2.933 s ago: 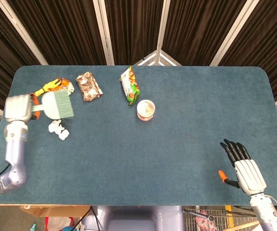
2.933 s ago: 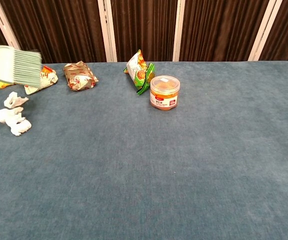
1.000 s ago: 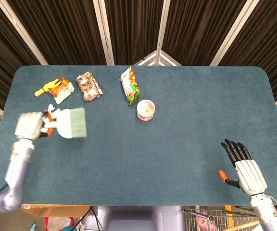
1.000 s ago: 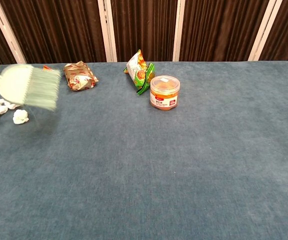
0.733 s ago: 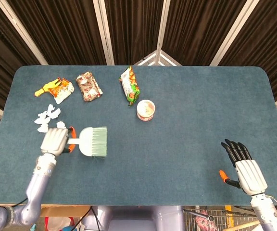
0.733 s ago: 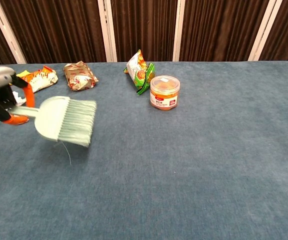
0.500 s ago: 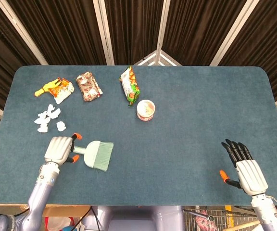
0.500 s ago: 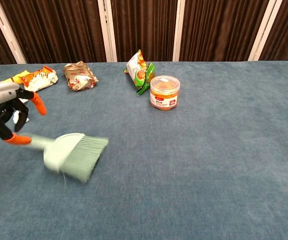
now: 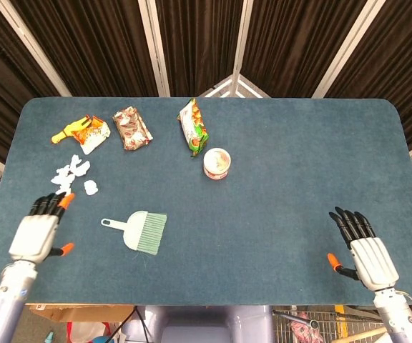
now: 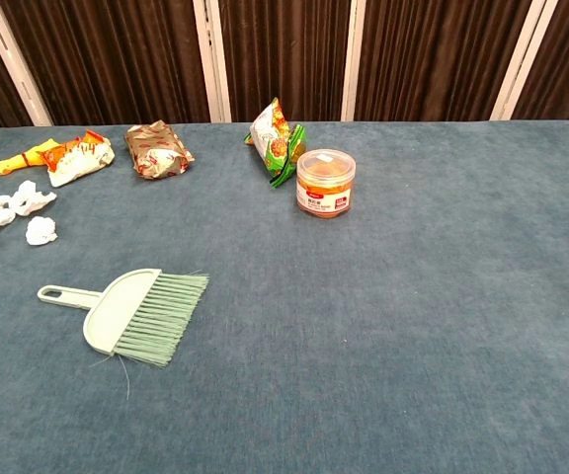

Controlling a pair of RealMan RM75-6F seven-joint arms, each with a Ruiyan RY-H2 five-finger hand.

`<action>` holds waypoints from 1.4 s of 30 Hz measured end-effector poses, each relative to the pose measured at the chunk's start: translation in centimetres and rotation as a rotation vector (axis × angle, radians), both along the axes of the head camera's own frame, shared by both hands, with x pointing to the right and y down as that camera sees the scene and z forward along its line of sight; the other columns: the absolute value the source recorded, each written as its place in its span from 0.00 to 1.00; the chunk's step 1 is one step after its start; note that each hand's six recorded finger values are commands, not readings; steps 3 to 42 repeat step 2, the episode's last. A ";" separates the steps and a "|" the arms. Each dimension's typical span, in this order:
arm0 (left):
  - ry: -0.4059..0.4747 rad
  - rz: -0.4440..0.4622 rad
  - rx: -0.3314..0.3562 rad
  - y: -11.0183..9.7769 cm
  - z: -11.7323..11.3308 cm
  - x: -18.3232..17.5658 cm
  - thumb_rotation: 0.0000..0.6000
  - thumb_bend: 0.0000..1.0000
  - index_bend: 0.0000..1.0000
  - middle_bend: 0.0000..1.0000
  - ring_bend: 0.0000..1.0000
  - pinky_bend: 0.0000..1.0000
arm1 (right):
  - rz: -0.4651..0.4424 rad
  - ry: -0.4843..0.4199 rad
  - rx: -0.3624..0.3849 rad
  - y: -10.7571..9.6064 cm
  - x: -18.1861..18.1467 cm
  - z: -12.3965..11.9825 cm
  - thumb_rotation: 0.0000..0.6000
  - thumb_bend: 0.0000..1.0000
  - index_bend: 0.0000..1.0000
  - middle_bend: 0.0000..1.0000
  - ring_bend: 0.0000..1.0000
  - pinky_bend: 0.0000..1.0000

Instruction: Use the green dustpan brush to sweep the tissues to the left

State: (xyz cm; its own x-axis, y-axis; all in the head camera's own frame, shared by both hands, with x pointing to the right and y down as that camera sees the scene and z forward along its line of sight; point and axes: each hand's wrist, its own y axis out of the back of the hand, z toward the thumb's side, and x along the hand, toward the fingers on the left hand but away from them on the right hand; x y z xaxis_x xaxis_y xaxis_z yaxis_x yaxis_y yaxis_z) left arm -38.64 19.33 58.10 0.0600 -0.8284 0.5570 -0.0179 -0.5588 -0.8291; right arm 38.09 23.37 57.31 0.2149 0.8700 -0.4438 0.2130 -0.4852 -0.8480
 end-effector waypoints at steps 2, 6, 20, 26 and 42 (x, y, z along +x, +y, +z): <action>-0.024 0.029 0.064 0.8 -1.1 -1.5 1.00 0.05 0.00 0.00 0.00 0.01 | -0.007 0.013 0.016 -0.1 0.0 -0.1 1.00 0.34 0.00 0.00 0.00 0.00; -0.024 0.029 0.064 0.8 -1.1 -1.5 1.00 0.05 0.00 0.00 0.00 0.01 | -0.007 0.013 0.016 -0.1 0.0 -0.1 1.00 0.34 0.00 0.00 0.00 0.00; -0.024 0.029 0.064 0.8 -1.1 -1.5 1.00 0.05 0.00 0.00 0.00 0.01 | -0.007 0.013 0.016 -0.1 0.0 -0.1 1.00 0.34 0.00 0.00 0.00 0.00; -0.024 0.029 0.064 0.8 -1.1 -1.5 1.00 0.05 0.00 0.00 0.00 0.01 | -0.007 0.013 0.016 -0.1 0.0 -0.1 1.00 0.34 0.00 0.00 0.00 0.00; -0.024 0.029 0.064 0.8 -1.1 -1.5 1.00 0.05 0.00 0.00 0.00 0.01 | -0.007 0.013 0.016 -0.1 0.0 -0.1 1.00 0.34 0.00 0.00 0.00 0.00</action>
